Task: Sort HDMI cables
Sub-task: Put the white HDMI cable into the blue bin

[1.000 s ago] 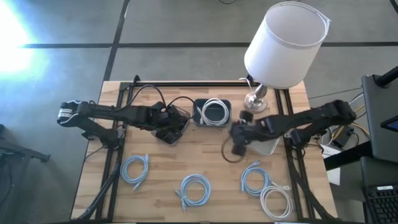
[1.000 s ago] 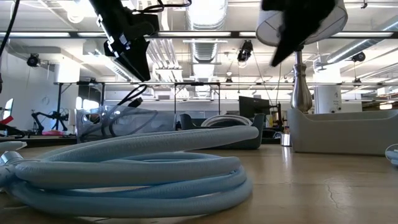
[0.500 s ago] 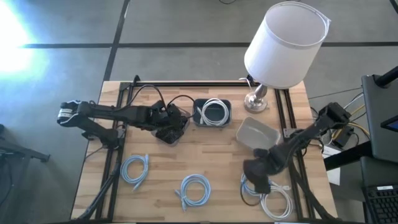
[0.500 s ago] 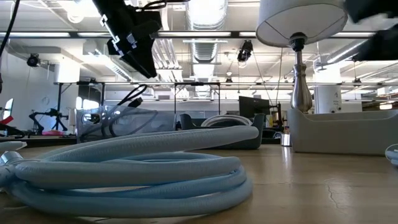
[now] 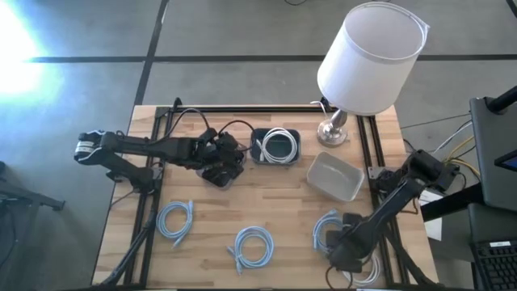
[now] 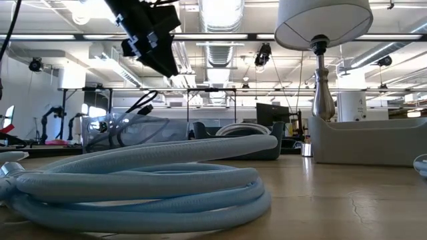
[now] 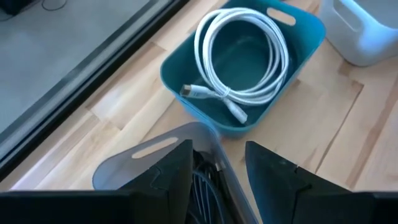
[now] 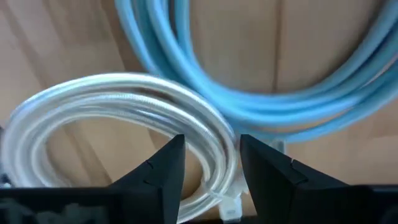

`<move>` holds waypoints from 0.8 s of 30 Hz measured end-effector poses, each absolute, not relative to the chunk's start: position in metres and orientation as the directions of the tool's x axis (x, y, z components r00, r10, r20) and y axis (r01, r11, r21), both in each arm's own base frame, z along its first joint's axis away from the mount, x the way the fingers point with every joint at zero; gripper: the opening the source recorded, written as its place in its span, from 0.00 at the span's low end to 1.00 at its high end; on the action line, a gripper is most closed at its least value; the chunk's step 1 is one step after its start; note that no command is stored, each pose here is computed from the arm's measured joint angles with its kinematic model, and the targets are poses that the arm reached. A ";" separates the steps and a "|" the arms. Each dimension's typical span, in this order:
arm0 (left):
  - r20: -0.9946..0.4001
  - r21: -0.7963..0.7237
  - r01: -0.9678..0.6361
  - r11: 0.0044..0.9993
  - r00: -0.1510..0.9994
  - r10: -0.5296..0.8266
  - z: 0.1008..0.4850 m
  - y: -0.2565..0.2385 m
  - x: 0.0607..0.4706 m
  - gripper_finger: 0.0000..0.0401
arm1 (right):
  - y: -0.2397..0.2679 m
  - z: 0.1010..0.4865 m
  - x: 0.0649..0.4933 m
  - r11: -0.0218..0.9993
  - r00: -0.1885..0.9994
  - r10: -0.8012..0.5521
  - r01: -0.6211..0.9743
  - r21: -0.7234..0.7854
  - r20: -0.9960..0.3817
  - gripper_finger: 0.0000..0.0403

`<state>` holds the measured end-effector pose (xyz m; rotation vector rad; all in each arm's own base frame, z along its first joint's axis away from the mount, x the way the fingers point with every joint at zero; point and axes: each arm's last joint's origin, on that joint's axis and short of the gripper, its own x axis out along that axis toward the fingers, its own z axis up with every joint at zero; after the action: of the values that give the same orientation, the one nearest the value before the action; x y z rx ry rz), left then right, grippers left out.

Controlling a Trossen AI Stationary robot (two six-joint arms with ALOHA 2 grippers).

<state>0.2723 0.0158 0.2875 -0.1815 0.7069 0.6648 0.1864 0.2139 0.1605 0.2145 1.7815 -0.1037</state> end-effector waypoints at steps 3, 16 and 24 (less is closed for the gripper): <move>-0.646 0.059 -0.624 0.779 0.572 0.506 0.288 0.016 0.273 0.38 | 0.219 0.154 0.182 0.974 -0.264 0.102 0.223 0.042 -0.959 0.36; -0.608 0.115 -0.639 0.760 0.560 0.563 0.290 0.019 0.274 0.38 | 0.228 0.138 0.173 0.980 -0.314 0.070 0.197 0.008 -0.947 0.29; -0.579 0.153 -0.606 0.780 0.585 0.568 0.293 0.020 0.277 0.38 | 0.226 0.134 0.173 0.986 -0.300 0.049 0.167 -0.001 -0.953 0.08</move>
<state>0.2769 0.0199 0.2933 -0.0629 0.6524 0.6856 0.1727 0.2261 0.1344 0.1567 1.8745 -0.1167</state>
